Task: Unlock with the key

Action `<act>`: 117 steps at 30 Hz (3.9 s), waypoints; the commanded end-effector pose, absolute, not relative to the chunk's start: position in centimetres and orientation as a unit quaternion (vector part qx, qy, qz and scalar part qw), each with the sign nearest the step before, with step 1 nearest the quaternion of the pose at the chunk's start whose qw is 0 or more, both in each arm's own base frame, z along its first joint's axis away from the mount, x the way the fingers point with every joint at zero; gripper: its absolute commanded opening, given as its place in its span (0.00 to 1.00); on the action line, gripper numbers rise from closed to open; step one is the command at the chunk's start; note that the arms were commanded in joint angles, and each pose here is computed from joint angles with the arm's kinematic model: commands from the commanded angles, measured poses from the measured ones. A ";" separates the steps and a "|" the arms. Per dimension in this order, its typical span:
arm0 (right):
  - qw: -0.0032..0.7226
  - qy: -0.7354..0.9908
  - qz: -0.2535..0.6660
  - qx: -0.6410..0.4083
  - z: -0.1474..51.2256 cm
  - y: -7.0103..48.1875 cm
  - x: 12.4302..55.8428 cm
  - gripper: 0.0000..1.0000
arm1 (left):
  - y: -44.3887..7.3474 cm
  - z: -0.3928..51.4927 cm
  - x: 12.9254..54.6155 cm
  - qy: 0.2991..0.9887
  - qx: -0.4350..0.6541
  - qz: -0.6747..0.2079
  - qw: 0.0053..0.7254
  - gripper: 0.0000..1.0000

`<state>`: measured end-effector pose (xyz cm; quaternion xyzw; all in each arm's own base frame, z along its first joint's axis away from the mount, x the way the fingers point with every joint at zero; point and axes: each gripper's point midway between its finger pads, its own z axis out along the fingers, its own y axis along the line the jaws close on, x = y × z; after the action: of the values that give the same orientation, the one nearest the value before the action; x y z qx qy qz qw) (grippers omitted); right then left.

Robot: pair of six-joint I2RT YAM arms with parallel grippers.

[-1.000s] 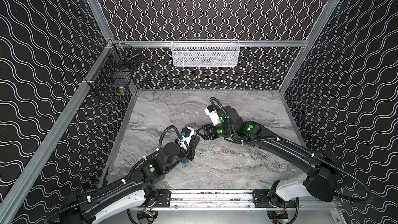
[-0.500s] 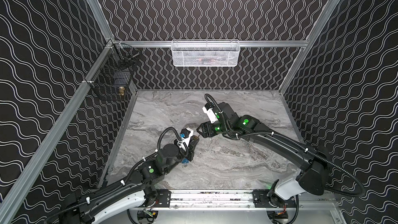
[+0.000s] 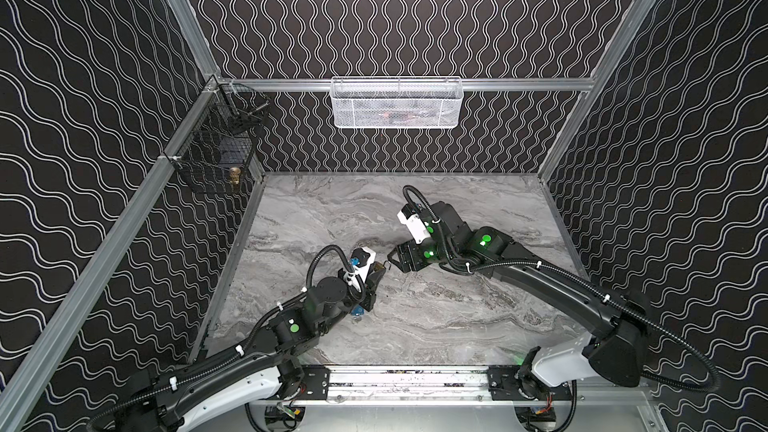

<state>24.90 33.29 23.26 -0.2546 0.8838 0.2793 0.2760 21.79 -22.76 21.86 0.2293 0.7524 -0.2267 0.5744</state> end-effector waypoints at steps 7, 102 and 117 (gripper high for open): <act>0.296 0.879 0.302 -0.219 23.7 31.5 25.5 0.78 | -22.8 23.2 22.5 0.744 0.210 -0.227 0.592 0.00; 0.283 0.849 0.434 -0.099 12.6 28.0 23.5 0.99 | -18.7 3.3 29.8 0.981 -0.003 -0.078 0.177 0.60; 0.332 0.856 0.391 -0.067 14.6 25.8 24.9 0.99 | -16.3 8.4 30.7 0.964 -0.031 -0.105 0.242 0.64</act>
<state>23.44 26.98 13.70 -0.0891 0.8502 0.4246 0.2982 30.17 -17.13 6.81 -0.0301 0.9702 -0.1087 0.2145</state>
